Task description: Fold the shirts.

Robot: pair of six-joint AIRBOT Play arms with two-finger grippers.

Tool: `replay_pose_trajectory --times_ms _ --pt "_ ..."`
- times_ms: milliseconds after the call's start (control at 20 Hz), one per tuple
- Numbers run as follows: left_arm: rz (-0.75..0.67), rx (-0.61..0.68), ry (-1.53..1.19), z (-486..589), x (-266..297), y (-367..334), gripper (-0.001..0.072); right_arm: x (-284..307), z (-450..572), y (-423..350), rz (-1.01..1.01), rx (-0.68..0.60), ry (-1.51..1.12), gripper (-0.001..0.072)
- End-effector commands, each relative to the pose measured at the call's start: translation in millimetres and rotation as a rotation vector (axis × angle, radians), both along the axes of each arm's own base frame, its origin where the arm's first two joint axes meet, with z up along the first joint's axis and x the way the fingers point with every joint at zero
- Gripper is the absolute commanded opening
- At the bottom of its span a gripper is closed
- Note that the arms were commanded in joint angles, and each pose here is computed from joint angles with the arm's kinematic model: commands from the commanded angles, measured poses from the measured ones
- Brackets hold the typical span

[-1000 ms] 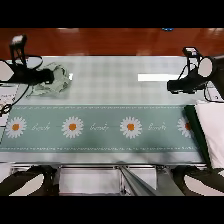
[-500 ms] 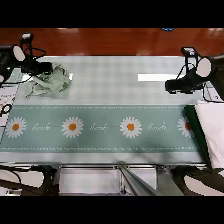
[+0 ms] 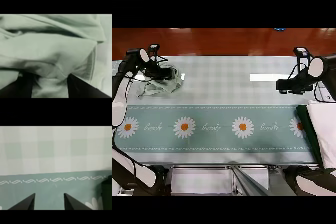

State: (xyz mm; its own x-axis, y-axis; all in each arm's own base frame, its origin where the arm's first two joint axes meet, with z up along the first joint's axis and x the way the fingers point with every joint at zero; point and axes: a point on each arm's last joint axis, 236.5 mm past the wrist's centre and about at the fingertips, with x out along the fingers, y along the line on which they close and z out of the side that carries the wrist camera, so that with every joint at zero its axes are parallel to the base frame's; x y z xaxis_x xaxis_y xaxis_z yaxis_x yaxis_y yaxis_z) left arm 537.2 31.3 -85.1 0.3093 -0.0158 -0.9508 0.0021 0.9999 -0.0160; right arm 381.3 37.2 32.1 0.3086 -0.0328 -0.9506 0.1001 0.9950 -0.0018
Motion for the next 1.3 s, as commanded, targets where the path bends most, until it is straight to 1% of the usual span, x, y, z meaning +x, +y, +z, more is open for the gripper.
replay_pose_trajectory --times_ms 0,50,100,150,200,250,300,400,500,600,650,750,900,1000,1150,1250 --pt "-0.008 -0.006 0.055 -22 -6 -1 0.0506 0 0 3 -0.008 0.015 0.002 0.0411" --pt "-0.010 0.004 0.049 -20 -5 1 0.0502 0 0 3 -0.008 0.015 0.001 0.0411" --pt "-0.004 0.023 0.061 -19 -7 6 0.0430 0 0 3 -0.008 0.015 0.001 0.0411" --pt "-0.005 0.037 0.081 -17 -11 9 0.0260 0 0 3 -0.008 0.016 0.001 0.0411" --pt "-0.005 0.035 0.093 -14 -15 9 0.0063 0 0 3 -0.008 0.016 0.002 0.0411" --pt "-0.005 0.034 0.097 -10 -16 8 0.0028 -1 0 3 -0.008 0.018 0.003 0.0411" --pt "-0.003 0.016 0.081 0 -15 4 0.0027 -1 1 4 -0.008 0.021 0.000 0.0411" --pt "0.008 -0.070 -0.001 39 -8 -16 0.0027 -11 17 -1 0.003 0.000 -0.001 0.0411" --pt "0.012 -0.130 -0.162 108 3 -30 0.0027 -22 57 -29 -0.023 -0.098 -0.078 0.0411" --pt "0.014 -0.206 -0.369 195 7 -45 0.0027 -37 103 -50 -0.054 -0.156 -0.197 0.0411" --pt "0.009 -0.245 -0.457 237 1 -54 0.0027 -48 123 -56 -0.065 -0.164 -0.250 0.0411" --pt "-0.035 -0.323 -0.575 306 -23 -75 0.0027 -69 154 -61 -0.076 -0.158 -0.334 0.0411" --pt "-0.137 -0.435 -0.733 398 -77 -116 0.0027 -101 189 -65 -0.081 -0.138 -0.439 0.0411" --pt "-0.222 -0.458 -0.831 447 -114 -142 0.0027 -121 204 -67 -0.086 -0.126 -0.482 0.0406" --pt "-0.400 -0.486 -0.922 507 -167 -190 0.0027 -153 206 -67 -0.080 -0.110 -0.463 0.0406" --pt "-0.464 -0.555 -0.955 535 -195 -218 0.0027 -167 214 -65 -0.068 -0.092 -0.500 0.0406"
